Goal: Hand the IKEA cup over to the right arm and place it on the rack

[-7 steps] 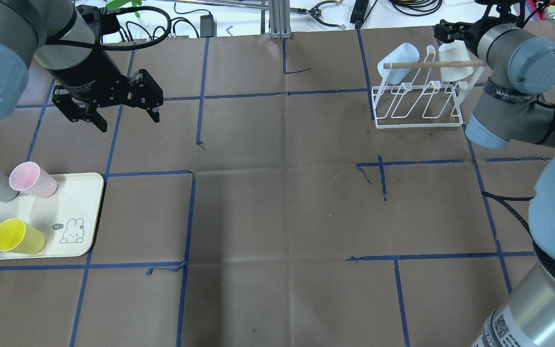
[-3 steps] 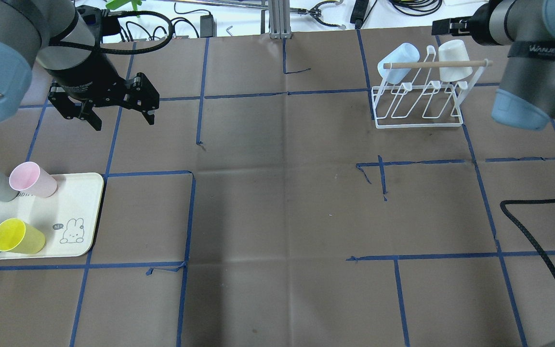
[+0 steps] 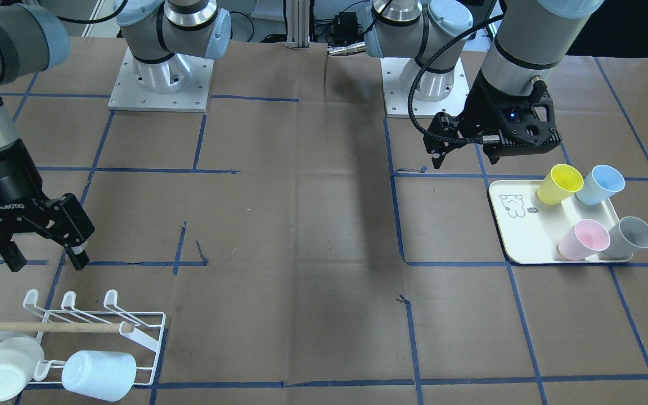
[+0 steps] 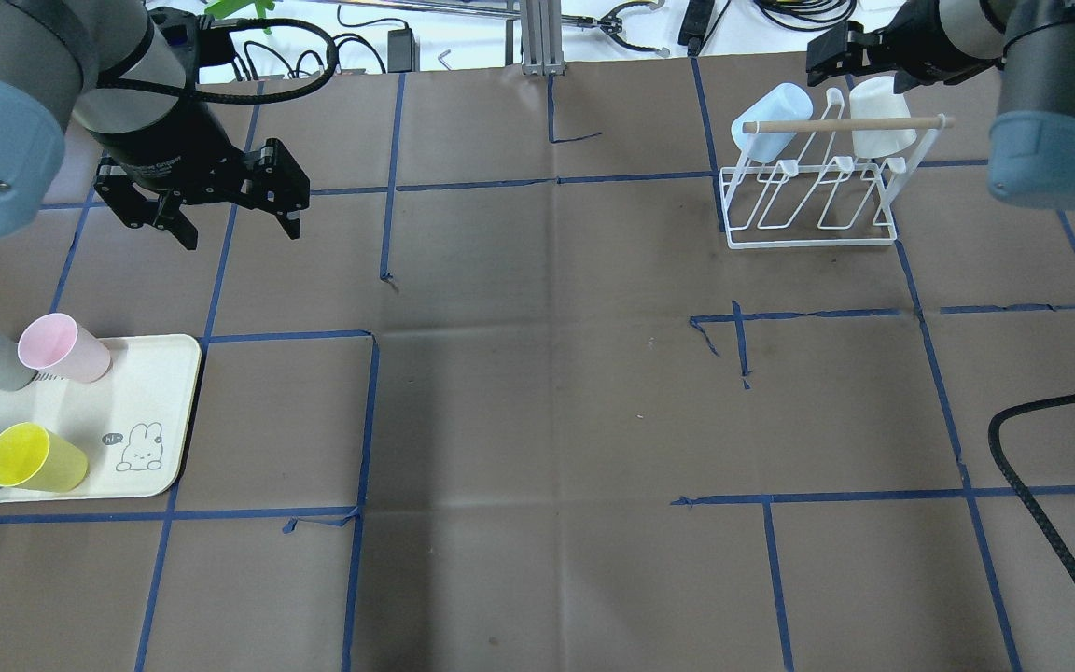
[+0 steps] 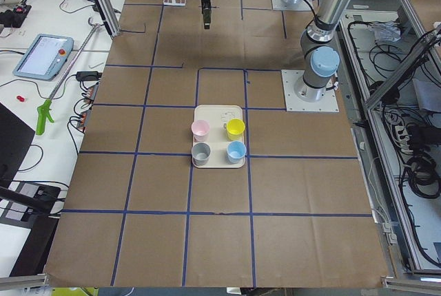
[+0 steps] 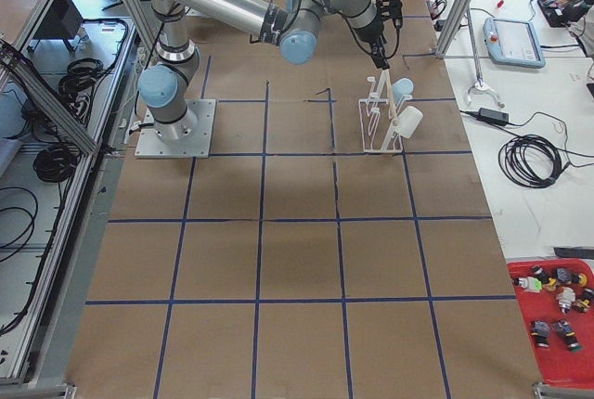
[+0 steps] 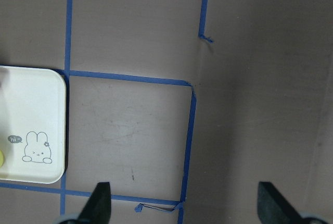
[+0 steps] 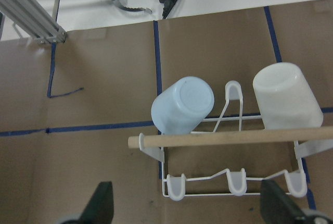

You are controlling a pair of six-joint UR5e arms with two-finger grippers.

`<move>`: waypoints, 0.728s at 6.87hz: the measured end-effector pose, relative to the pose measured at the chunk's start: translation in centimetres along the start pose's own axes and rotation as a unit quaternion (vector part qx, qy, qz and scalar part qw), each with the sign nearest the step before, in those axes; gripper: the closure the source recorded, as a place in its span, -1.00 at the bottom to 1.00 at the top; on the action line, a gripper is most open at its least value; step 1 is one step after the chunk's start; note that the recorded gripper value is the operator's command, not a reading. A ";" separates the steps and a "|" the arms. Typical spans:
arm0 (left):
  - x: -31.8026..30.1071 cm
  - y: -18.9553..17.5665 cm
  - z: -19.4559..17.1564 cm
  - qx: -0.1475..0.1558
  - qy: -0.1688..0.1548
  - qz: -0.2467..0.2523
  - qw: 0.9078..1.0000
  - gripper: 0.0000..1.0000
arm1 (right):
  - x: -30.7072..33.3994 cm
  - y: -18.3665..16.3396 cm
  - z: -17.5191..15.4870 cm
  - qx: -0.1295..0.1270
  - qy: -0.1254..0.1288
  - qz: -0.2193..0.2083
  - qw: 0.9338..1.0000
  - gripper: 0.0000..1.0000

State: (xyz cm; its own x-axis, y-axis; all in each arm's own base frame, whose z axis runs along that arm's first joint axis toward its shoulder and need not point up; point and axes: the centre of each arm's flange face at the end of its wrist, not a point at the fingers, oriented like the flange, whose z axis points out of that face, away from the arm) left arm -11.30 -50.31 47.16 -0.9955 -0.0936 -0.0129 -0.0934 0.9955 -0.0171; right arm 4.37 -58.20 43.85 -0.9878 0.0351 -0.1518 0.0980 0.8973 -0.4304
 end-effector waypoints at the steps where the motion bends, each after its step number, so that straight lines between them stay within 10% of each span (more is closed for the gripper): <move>1: 0.2 0.0 0.0 0.000 0.010 0.000 1.000 -0.99 | -1.0 1.3 -1.5 -0.042 0.010 0.003 0.999 -1.00; 5: 0.3 0.2 -0.1 0.000 0.013 0.004 1.000 -0.99 | -8.1 7.8 -7.0 -0.155 0.038 0.010 0.987 -1.00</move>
State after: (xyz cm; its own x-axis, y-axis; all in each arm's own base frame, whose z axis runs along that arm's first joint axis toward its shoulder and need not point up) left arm -11.59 -50.18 47.21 -0.9963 -0.0852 0.0127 -0.0854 0.9962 -0.0163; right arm 12.27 -48.39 47.95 -0.9935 0.0760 -0.0845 0.0869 0.9872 -0.1338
